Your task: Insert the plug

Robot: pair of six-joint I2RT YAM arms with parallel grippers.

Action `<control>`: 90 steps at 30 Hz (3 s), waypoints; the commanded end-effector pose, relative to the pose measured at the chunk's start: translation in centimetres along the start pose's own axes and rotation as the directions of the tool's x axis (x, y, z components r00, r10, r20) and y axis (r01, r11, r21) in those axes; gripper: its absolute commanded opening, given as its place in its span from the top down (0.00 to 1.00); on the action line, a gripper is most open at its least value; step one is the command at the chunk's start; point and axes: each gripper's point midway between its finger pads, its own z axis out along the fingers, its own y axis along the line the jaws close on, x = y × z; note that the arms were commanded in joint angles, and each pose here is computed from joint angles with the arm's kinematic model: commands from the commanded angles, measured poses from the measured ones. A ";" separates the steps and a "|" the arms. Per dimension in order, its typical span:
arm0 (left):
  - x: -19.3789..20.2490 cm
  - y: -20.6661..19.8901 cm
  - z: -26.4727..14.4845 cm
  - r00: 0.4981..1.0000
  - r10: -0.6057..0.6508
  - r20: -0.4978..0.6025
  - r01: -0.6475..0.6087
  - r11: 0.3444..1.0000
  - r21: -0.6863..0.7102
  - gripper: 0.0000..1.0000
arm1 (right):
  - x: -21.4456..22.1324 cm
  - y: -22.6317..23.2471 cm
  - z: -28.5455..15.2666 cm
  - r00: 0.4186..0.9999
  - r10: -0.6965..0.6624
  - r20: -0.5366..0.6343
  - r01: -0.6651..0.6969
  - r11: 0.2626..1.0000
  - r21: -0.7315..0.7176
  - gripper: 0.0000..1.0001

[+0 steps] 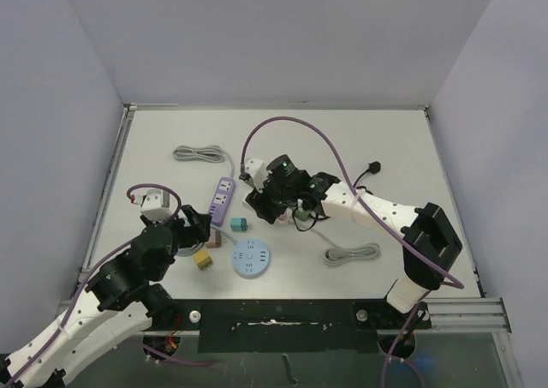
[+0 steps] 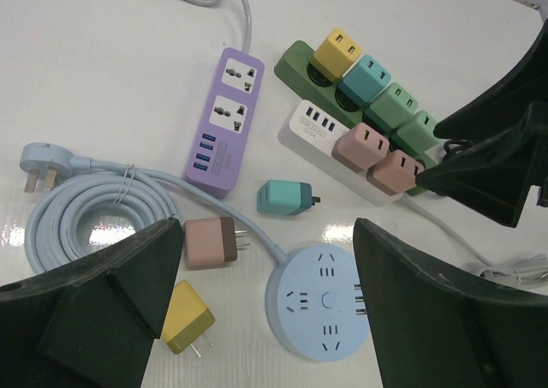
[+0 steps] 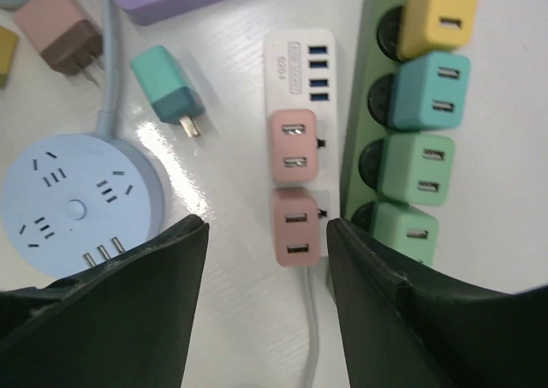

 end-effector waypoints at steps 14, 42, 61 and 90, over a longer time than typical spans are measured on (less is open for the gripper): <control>-7.1 -0.6 -2.8 0.967 -0.131 0.216 0.125 0.991 0.043 0.25 | -2.7 5.1 7.9 0.991 -0.129 0.037 0.133 0.966 -0.222 0.47; -5.4 -3.6 -2.1 0.983 -0.116 0.142 0.090 0.980 0.177 0.25 | -4.8 5.3 5.1 0.976 -0.024 0.215 0.093 0.943 -0.319 0.94; 2.6 -15.5 -3.6 0.961 0.240 -0.141 -0.059 0.670 0.740 0.33 | -3.4 11.4 -12.2 0.834 0.118 0.539 0.344 0.653 -0.675 0.95; 3.7 -19.1 -6.4 0.906 0.422 0.033 -0.181 0.316 0.931 0.66 | -2.0 12.6 -13.4 0.887 0.099 0.451 0.330 0.547 -0.770 1.00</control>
